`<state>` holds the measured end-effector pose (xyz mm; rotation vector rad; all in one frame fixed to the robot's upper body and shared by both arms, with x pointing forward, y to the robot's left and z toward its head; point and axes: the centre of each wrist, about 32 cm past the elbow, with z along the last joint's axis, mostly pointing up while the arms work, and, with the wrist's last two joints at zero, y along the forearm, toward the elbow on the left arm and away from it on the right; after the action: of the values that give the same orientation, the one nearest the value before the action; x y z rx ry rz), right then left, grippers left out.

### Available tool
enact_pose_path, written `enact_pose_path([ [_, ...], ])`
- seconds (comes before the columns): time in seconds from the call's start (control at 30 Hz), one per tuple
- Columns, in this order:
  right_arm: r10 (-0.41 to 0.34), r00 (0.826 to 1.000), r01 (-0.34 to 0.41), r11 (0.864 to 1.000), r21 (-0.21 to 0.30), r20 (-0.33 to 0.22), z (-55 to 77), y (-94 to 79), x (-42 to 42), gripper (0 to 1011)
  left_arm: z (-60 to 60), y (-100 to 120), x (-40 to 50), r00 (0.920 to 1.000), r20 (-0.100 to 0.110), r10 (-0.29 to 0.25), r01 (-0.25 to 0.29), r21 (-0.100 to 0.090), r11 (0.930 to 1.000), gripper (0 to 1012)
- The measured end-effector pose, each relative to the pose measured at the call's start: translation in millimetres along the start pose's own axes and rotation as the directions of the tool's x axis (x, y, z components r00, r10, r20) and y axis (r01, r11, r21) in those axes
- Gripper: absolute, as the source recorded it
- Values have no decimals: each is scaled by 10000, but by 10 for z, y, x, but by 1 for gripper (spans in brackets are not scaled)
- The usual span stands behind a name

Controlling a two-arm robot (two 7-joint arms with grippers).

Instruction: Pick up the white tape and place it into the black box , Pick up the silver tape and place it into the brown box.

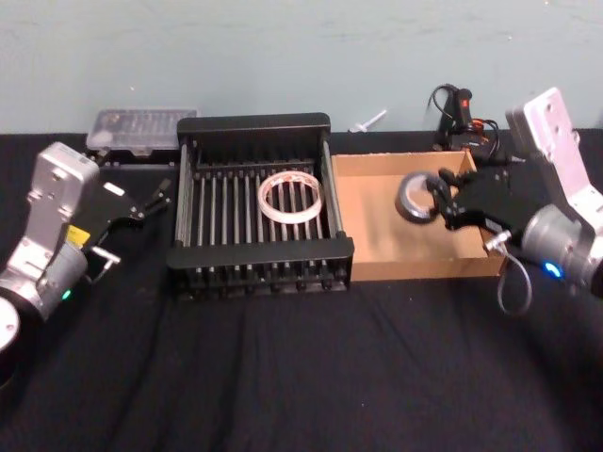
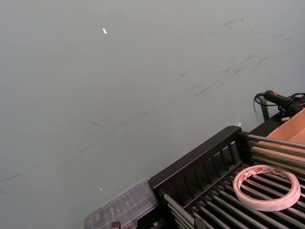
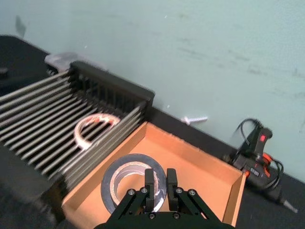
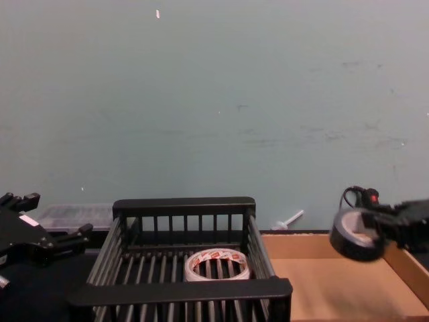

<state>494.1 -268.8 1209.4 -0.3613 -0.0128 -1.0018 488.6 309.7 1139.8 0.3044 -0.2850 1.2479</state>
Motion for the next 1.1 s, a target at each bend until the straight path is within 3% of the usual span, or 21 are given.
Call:
enact_pose_path([
  [0.3, -658, 9969, 669, 9974, 256, -423, 19, 405, 114, 158, 0, 0, 0, 10000, 1, 0, 0, 1, 10000, 1001],
  [0.6, -832, 9935, 813, 9963, -267, -778, -132, 790, 121, 158, 0, 0, 0, 10000, 0, 0, 0, 0, 10000, 1001],
  [1.1, -693, 9947, 657, 9966, -494, -757, -190, 879, 87, 158, 0, 0, 0, 10000, 0, 1, -1, 0, 10000, 1001],
])
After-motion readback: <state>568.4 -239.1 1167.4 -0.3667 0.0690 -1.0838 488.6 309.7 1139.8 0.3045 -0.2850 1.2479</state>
